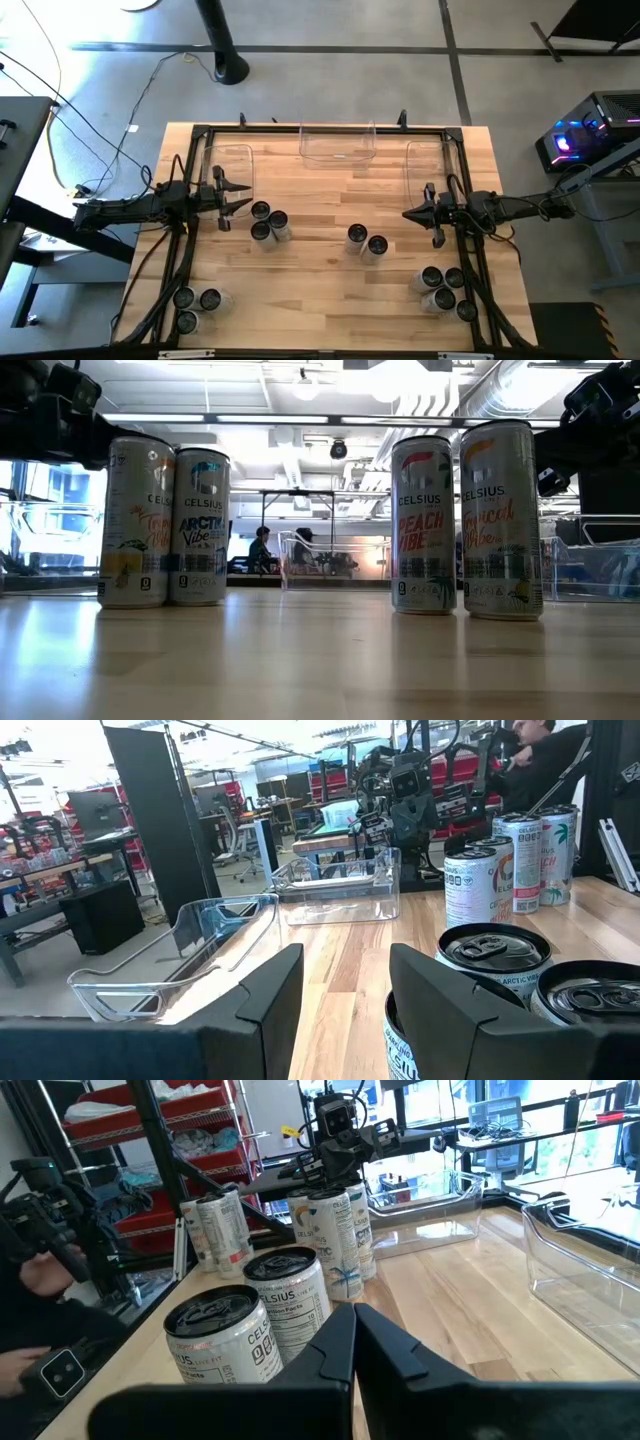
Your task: Sort soda cans
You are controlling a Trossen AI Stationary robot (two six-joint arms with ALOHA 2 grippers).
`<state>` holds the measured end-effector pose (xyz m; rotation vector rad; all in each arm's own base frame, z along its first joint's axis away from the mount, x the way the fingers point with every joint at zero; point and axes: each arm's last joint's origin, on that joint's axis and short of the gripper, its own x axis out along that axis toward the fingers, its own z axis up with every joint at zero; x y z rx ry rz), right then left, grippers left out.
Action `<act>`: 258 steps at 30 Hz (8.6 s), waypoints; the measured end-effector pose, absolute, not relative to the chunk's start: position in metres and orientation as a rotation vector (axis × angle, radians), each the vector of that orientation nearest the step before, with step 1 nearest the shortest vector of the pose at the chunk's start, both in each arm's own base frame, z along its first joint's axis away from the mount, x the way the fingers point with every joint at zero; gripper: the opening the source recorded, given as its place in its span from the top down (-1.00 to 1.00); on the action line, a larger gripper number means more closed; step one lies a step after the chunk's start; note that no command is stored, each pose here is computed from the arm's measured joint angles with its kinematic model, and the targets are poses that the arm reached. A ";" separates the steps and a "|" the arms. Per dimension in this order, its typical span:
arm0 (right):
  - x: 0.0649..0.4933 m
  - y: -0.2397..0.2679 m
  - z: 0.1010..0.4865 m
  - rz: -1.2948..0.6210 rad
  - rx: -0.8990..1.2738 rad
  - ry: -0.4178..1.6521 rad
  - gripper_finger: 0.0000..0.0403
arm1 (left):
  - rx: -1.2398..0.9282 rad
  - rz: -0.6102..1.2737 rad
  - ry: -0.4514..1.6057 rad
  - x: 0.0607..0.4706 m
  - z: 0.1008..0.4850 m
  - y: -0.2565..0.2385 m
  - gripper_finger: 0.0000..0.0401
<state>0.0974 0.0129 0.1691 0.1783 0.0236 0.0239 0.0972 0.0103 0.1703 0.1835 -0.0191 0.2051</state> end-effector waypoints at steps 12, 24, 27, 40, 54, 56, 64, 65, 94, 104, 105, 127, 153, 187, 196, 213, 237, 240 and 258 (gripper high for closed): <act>0.097 0.013 0.169 0.023 0.178 0.024 1.00 | 0.181 0.210 -0.071 0.097 0.175 0.010 0.28; 0.097 0.013 0.169 0.024 0.178 0.024 1.00 | 0.020 0.132 -0.529 0.085 0.217 0.007 0.28; 0.097 0.013 0.169 0.024 0.178 0.024 1.00 | 0.088 0.027 -0.593 0.085 0.229 0.004 0.28; 0.097 0.013 0.169 0.024 0.178 0.024 1.00 | 0.172 -0.060 -0.244 0.165 0.298 -0.004 0.28; 0.097 0.013 0.169 0.024 0.178 0.024 1.00 | 0.083 -0.048 0.461 0.248 0.345 -0.004 -0.09; 0.097 0.013 0.169 0.024 0.178 0.024 1.00 | 0.051 -0.038 0.490 0.260 0.342 -0.003 -0.21; 0.097 0.013 0.169 0.024 0.178 0.024 1.00 | 0.056 -0.031 0.705 0.295 0.319 0.001 -0.58; 0.097 0.013 0.169 0.024 0.178 0.024 1.00 | 0.069 -0.035 0.753 0.298 0.318 0.001 -0.59; 0.097 0.013 0.169 0.024 0.178 0.024 1.00 | 0.022 0.055 1.315 0.299 0.281 -0.012 -0.60; 0.097 0.013 0.169 0.024 0.178 0.024 1.00 | 0.030 0.049 1.368 0.294 0.266 -0.012 -0.60; 0.097 0.013 0.169 0.023 0.178 0.024 1.00 | 0.031 0.049 1.373 0.293 0.263 -0.012 -0.59; 0.097 0.013 0.169 0.024 0.178 0.024 1.00 | 0.059 0.051 1.128 0.317 0.310 -0.005 -0.22; 0.097 0.013 0.169 0.024 0.178 0.024 1.00 | -0.049 0.357 1.253 0.372 0.307 0.260 -0.23; 0.097 0.013 0.169 0.021 0.178 0.024 1.00 | 0.134 0.600 1.366 0.371 0.308 0.263 -0.63; 0.097 0.013 0.169 0.022 0.178 0.024 1.00 | 0.129 0.642 1.214 0.358 0.363 0.225 -0.64; 0.097 0.013 0.169 0.025 0.178 0.025 1.00 | 0.317 0.340 1.089 0.333 0.368 -0.026 -0.61; 0.097 0.013 0.169 0.025 0.178 0.024 1.00 | -0.343 0.432 1.240 0.235 0.301 0.014 -0.60; 0.097 0.013 0.169 0.025 0.178 0.024 1.00 | -0.336 0.400 1.275 0.240 0.295 0.013 -0.60; 0.097 0.013 0.169 0.024 0.178 0.024 1.00 | -0.304 0.393 1.333 0.249 0.283 0.002 -0.60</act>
